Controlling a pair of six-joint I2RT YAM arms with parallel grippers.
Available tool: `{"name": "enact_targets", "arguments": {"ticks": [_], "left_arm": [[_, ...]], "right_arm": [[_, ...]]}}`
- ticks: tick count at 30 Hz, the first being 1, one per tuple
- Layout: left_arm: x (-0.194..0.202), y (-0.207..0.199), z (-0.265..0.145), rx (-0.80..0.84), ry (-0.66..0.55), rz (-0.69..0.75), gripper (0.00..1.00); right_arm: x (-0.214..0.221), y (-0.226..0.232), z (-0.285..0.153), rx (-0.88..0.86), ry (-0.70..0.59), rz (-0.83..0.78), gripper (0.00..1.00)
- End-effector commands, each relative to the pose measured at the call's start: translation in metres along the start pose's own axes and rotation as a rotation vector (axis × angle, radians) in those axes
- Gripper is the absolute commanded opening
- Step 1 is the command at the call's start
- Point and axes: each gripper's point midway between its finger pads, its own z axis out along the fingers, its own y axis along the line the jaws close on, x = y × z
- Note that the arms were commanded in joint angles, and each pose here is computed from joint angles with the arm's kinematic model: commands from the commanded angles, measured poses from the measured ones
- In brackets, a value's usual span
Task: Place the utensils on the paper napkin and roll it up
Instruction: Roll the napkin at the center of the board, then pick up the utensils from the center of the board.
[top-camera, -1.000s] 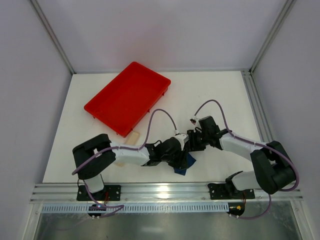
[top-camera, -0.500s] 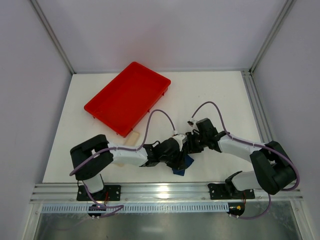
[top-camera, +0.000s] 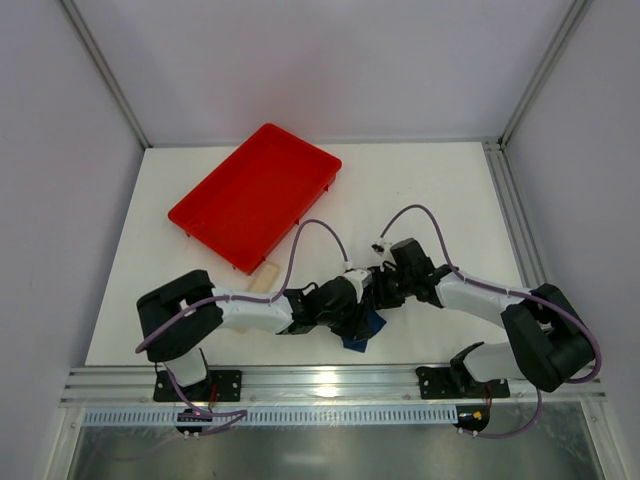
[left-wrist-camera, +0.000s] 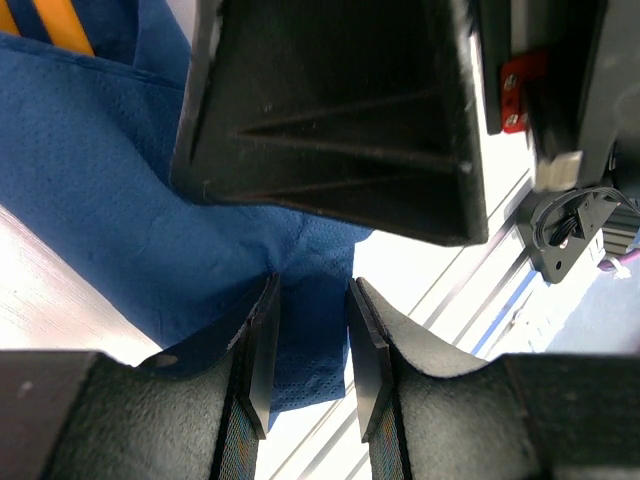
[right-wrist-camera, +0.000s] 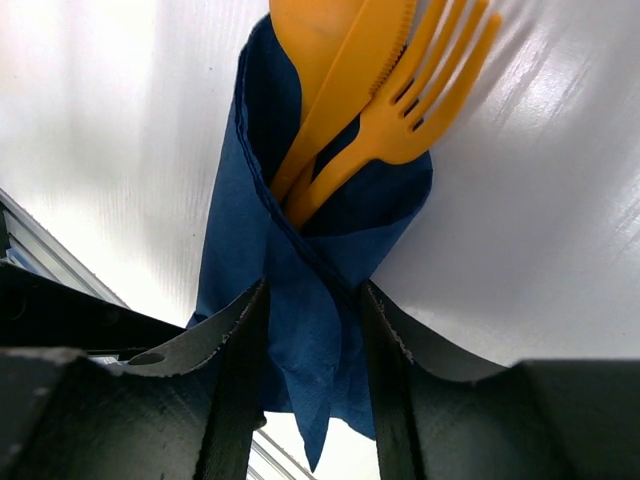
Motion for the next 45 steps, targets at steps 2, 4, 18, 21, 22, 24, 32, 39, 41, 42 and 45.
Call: {"name": "enact_targets", "arguments": {"ticks": [2,4,18,21,22,24,32,39,41,42,45], "left_arm": [[0.013,0.014,-0.007,-0.055,0.032,0.028,0.38],[0.013,0.014,-0.007,-0.055,0.032,0.028,0.38],[-0.006,0.000,-0.016,-0.034,-0.017,0.010,0.41],[-0.016,-0.007,-0.019,-0.031,-0.037,0.002,0.44],[-0.017,-0.006,-0.020,-0.040,-0.036,0.003,0.45],[-0.019,-0.005,-0.016,-0.057,-0.033,0.007,0.45],[0.004,0.008,-0.005,-0.063,0.024,-0.007,0.43],[0.010,0.015,-0.005,-0.076,0.027,-0.010,0.42],[0.013,0.017,-0.004,-0.079,0.031,-0.014,0.41],[0.012,0.017,-0.004,-0.076,0.029,-0.014,0.42],[0.014,0.018,-0.002,-0.076,0.031,-0.015,0.41]], "right_arm": [[0.012,-0.010,0.002,0.064,0.036,-0.022,0.41],[0.013,-0.013,0.002,0.079,0.035,-0.014,0.38],[-0.013,-0.003,-0.003,0.055,-0.067,-0.066,0.04],[-0.019,0.005,-0.006,0.016,-0.121,-0.071,0.04],[-0.020,0.006,-0.006,0.014,-0.125,-0.068,0.04],[-0.019,0.006,-0.007,0.015,-0.122,-0.060,0.04],[-0.015,0.002,-0.006,0.034,-0.108,-0.004,0.06],[-0.021,0.003,-0.011,0.055,-0.133,0.019,0.37],[-0.019,0.003,-0.009,0.060,-0.123,0.020,0.38],[-0.019,0.003,-0.008,0.064,-0.121,0.017,0.40],[-0.018,0.000,-0.004,0.085,-0.108,0.010,0.42]]}}
